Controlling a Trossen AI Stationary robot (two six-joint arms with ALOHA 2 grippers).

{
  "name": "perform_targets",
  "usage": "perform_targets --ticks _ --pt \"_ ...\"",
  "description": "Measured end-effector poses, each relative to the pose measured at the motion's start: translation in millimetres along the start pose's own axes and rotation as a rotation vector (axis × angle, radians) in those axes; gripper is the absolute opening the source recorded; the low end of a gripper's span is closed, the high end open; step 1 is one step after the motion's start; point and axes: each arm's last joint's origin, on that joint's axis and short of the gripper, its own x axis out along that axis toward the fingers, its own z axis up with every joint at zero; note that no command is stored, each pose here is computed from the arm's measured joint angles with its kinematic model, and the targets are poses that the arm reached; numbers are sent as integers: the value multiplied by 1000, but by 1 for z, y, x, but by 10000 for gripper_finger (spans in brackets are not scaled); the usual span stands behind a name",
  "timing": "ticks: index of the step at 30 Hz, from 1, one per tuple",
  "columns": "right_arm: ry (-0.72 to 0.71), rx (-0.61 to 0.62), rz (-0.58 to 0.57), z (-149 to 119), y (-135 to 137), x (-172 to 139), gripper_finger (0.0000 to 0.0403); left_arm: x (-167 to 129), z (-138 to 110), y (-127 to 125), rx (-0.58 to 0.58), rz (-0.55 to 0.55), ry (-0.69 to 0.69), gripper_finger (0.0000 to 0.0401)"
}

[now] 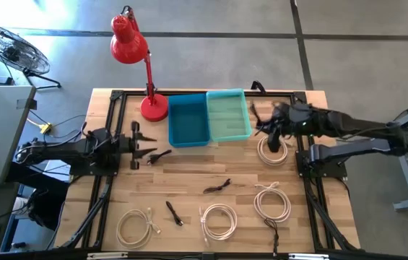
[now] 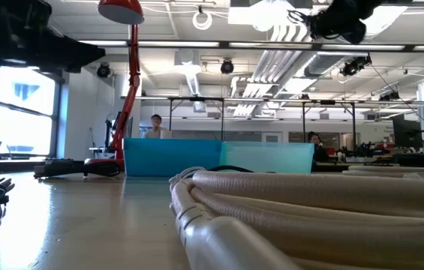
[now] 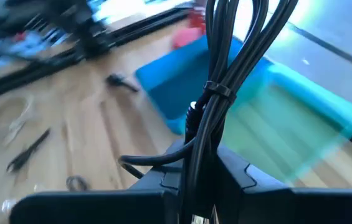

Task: Pick & Place USB Port
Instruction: Put the black usb cable into the blue bin

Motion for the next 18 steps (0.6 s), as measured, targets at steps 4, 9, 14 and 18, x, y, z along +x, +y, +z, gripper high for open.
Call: perform_targets --ticks 4,9,14,18 --pt "-38 -153 81 5 21 22 38 4 12 3 -102 8 -63 192" --pt "-14 -442 216 -2 50 58 38 13 25 6 -155 27 -198 212" --pt "-39 -588 200 -11 73 93 38 28 25 8 -182 51 -185 213" --pt "-139 -660 207 -8 84 110 38 48 34 9 -182 7 -132 213"
